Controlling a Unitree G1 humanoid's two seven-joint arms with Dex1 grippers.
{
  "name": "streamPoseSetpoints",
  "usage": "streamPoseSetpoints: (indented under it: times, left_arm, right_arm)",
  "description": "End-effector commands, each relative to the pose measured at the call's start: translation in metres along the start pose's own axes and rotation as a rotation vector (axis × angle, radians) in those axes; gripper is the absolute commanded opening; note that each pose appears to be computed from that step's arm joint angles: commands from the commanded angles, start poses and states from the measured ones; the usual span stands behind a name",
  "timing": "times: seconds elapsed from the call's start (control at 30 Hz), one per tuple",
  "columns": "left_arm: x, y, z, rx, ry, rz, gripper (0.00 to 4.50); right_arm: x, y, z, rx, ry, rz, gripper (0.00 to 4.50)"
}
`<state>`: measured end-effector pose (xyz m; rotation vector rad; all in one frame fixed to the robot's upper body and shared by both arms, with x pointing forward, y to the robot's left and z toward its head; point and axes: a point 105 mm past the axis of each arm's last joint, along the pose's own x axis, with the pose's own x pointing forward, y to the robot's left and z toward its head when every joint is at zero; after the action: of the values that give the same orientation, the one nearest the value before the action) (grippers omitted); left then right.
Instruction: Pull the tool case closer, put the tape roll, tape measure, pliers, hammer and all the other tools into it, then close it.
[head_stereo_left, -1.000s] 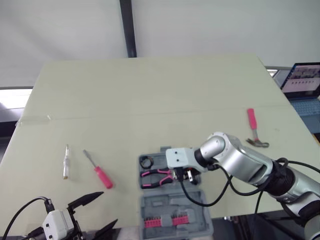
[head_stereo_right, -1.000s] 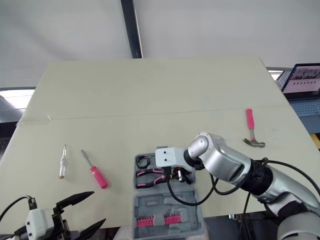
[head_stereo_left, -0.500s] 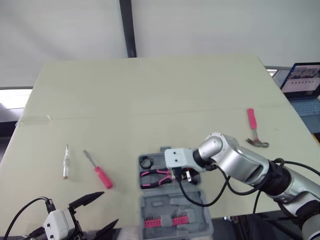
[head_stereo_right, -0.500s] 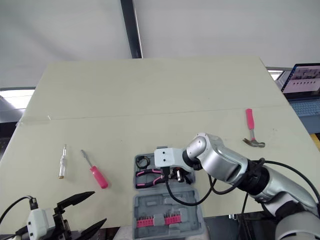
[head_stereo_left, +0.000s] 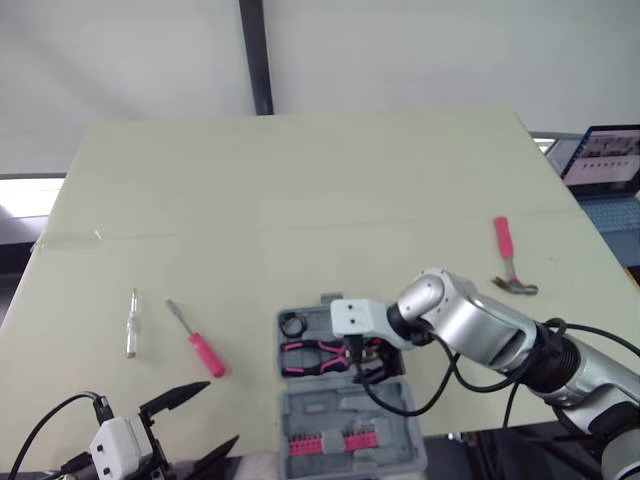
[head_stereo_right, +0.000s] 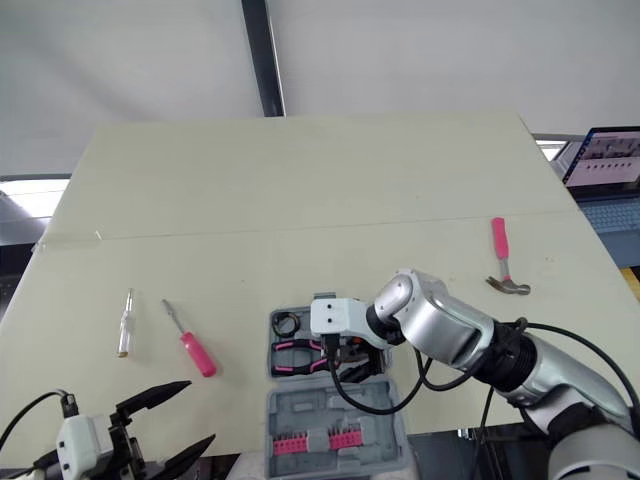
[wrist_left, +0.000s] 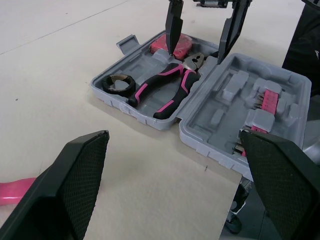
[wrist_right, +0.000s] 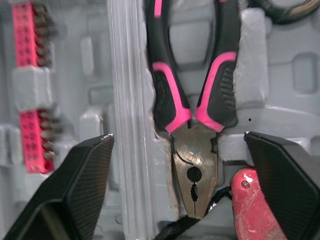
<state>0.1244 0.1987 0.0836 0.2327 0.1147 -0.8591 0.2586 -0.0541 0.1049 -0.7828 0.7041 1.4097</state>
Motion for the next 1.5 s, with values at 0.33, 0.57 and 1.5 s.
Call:
streamPoseSetpoints:
  times: [0.33, 0.57, 1.5]
  left_arm:
    - [0.008, -0.002, 0.01, 0.029, -0.017, -0.018, 4.5]
    - [0.012, -0.003, 0.012, 0.028, -0.023, -0.026, 4.5]
    - [0.016, -0.003, 0.018, 0.038, -0.026, -0.045, 4.5]
  right_arm:
    - [-0.008, 0.002, 0.009, 0.046, -0.471, -0.059, 0.05]
    - [0.012, -0.005, -0.01, 0.109, -0.471, -0.088, 0.05]
    - [0.04, 0.002, -0.032, 0.179, -0.396, -0.04, 0.05]
